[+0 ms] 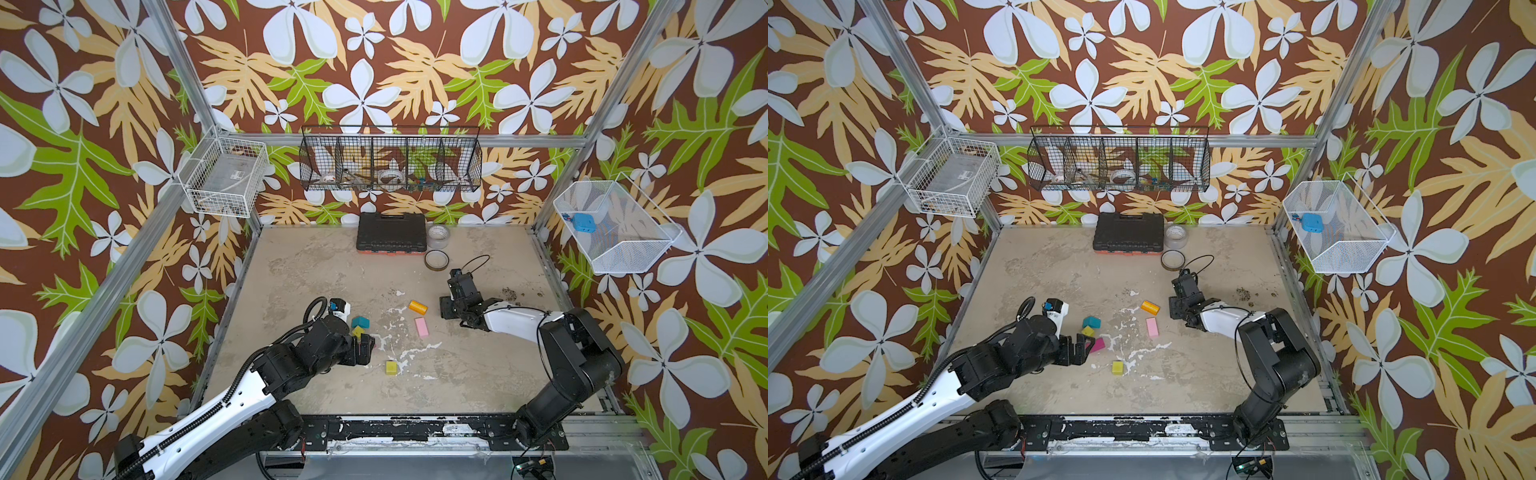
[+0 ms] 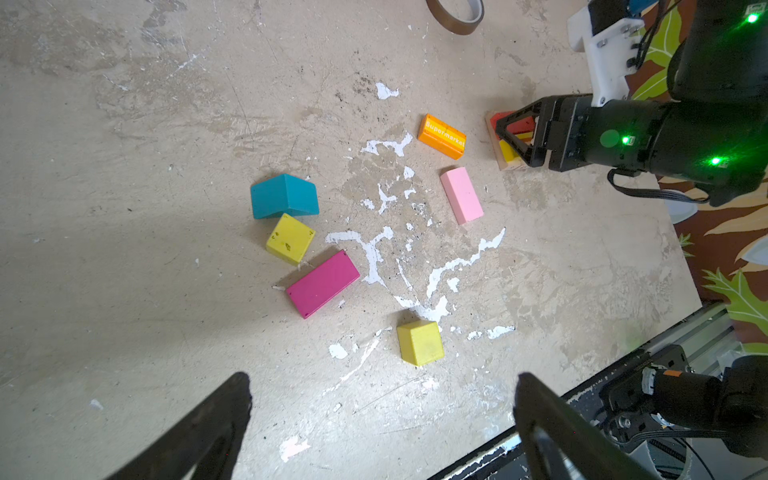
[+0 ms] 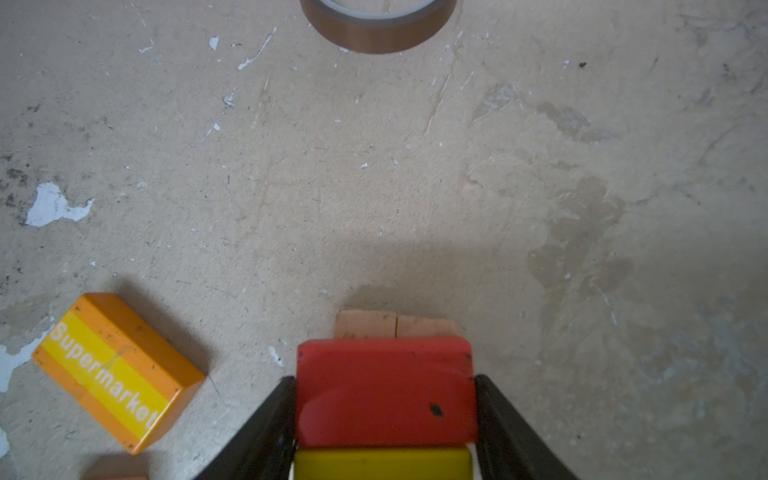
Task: Build the wood block tower
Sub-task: 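Open the right gripper and raise it away from the stacked blocks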
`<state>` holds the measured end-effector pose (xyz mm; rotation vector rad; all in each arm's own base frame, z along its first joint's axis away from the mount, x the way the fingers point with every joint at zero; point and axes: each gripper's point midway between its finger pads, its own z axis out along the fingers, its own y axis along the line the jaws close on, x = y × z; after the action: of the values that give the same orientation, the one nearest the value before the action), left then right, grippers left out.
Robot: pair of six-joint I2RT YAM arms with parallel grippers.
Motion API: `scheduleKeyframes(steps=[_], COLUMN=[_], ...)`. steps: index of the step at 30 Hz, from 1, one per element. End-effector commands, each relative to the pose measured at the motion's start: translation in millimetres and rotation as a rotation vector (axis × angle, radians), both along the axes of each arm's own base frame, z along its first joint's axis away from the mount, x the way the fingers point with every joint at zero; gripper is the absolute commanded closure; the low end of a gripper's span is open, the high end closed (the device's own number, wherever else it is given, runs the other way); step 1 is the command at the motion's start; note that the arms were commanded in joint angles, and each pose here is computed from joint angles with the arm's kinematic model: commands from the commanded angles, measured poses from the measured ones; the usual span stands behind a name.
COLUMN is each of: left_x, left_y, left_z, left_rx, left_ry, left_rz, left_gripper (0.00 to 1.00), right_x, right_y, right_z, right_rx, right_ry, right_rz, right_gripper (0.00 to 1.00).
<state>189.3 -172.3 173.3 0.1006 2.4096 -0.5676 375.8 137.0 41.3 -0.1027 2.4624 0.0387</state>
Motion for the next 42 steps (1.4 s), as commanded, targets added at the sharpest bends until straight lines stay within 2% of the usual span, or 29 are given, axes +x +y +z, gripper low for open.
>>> scheduleKeyframes(steps=[1,10,18,21,26,32,36,42], left_x=[2,2,1,1,2,2,2,2], left_y=[-2,-2,-2,-2,-2,-2,-2,-1], left_z=[3,3,3,3,2,2,3,3], left_rx=[-0.013,-0.014,-0.013,-0.013,-0.012,-0.011,-0.014,-0.012], left_ry=[-0.011,-0.011,-0.010,-0.010,-0.008,-0.007,-0.011,-0.011], left_rz=[-0.002,-0.002,-0.003,-0.003,-0.003,-0.002,0.001,0.005], left_gripper=[0.00,0.00,0.00,0.00,0.00,0.00,0.00,0.00], right_x=[-3,-4,-4,-7,-26,-60,-80,-101], right_y=[-2,-2,-2,-3,-12,-13,2,49], right_z=[0,1,5,12,35,64,84,94], right_rx=[0.001,0.007,0.008,0.023,0.083,0.235,0.339,0.372], right_ry=[0.008,0.004,-0.010,-0.041,-0.125,-0.208,-0.250,-0.250], right_rz=[-0.005,-0.007,-0.004,0.001,-0.017,-0.011,0.051,0.168], right_gripper=[0.36,0.36,0.24,0.23,0.22,0.26,0.28,0.30])
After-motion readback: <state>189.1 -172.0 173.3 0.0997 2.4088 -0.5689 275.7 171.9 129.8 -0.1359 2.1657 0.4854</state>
